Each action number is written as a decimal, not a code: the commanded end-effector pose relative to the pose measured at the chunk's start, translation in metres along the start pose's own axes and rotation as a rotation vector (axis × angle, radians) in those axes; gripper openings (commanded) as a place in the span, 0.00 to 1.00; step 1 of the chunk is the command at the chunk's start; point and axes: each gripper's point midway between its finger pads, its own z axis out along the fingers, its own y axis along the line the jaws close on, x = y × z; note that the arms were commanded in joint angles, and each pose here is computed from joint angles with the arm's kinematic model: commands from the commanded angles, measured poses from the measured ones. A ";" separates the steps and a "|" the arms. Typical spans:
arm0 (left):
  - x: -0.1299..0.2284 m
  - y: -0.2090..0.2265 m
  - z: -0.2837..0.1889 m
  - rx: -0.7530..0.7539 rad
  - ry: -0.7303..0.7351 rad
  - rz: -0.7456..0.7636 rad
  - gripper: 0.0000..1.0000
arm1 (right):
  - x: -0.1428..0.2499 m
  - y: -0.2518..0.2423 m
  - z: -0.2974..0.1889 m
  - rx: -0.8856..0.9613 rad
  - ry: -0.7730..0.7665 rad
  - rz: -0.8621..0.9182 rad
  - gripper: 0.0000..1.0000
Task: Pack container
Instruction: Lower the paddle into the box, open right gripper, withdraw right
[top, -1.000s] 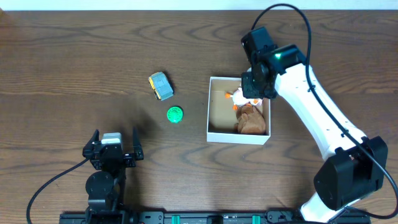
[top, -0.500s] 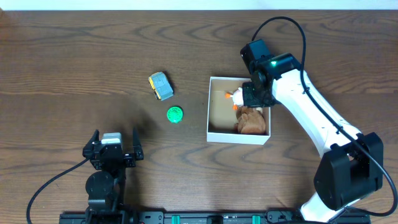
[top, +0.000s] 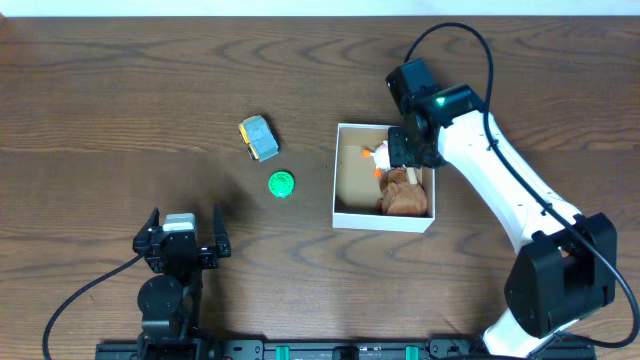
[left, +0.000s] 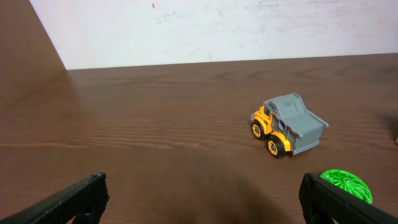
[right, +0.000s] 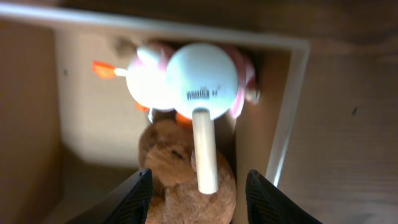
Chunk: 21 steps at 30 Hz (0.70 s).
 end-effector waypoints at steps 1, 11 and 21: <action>0.014 -0.003 0.003 0.014 0.030 0.012 0.98 | -0.041 -0.018 -0.027 0.034 -0.129 0.082 0.51; 0.014 -0.003 0.003 0.014 0.030 0.012 0.98 | -0.081 -0.150 -0.061 0.144 -0.217 0.392 0.65; 0.014 -0.003 0.003 0.014 0.030 0.012 0.98 | -0.070 -0.237 -0.062 0.220 -0.206 0.514 0.99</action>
